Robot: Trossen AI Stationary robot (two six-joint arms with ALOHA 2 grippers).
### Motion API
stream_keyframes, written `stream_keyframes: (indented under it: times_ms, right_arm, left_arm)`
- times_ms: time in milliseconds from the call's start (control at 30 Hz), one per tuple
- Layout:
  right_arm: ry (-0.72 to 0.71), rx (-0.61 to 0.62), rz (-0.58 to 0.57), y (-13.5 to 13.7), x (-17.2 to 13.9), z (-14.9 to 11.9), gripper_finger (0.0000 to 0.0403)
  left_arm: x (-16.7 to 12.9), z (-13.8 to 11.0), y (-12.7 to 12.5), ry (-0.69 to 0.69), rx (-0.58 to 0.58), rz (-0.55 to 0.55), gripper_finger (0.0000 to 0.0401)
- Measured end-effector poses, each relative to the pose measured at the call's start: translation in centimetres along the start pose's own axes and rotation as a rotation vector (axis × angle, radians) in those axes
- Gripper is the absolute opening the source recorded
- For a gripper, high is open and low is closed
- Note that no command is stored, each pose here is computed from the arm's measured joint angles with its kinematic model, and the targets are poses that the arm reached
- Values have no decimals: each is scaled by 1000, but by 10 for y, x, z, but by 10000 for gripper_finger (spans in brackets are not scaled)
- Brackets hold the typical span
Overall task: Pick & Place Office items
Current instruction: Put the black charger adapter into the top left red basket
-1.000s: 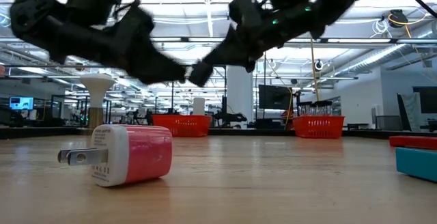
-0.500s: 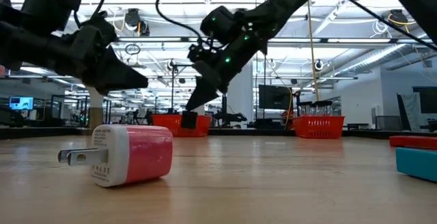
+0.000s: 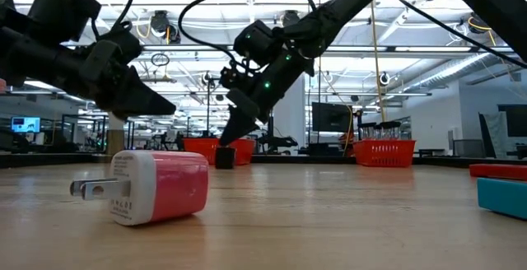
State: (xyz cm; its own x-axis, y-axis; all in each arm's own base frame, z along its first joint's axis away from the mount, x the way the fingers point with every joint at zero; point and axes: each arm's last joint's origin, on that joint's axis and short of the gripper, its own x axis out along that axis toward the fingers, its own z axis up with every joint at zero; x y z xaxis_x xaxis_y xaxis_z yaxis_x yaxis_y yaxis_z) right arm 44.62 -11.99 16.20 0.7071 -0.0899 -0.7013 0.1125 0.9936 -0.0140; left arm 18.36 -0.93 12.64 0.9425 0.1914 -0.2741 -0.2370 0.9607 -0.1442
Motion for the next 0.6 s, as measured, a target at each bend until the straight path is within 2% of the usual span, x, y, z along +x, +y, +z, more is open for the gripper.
stream_keyframes:
  times_ms: [167, 300, 400, 600]
  right_arm:
    - [-52, -32, -84, -1, -29, 19, 121]
    - [-84, -77, -95, 0, -64, 25, 135]
    - [-78, -83, -95, 4, -81, 8, 114]
    - [-122, -5, -90, 17, -108, -50, 19]
  left_arm:
    - [3, 3, -1, 11, -85, -23, 46]
    - [11, 11, -4, 44, -103, -13, 46]
    - [22, 23, -6, 112, -138, 26, 46]
    - [40, 58, -10, 264, -208, 130, 47]
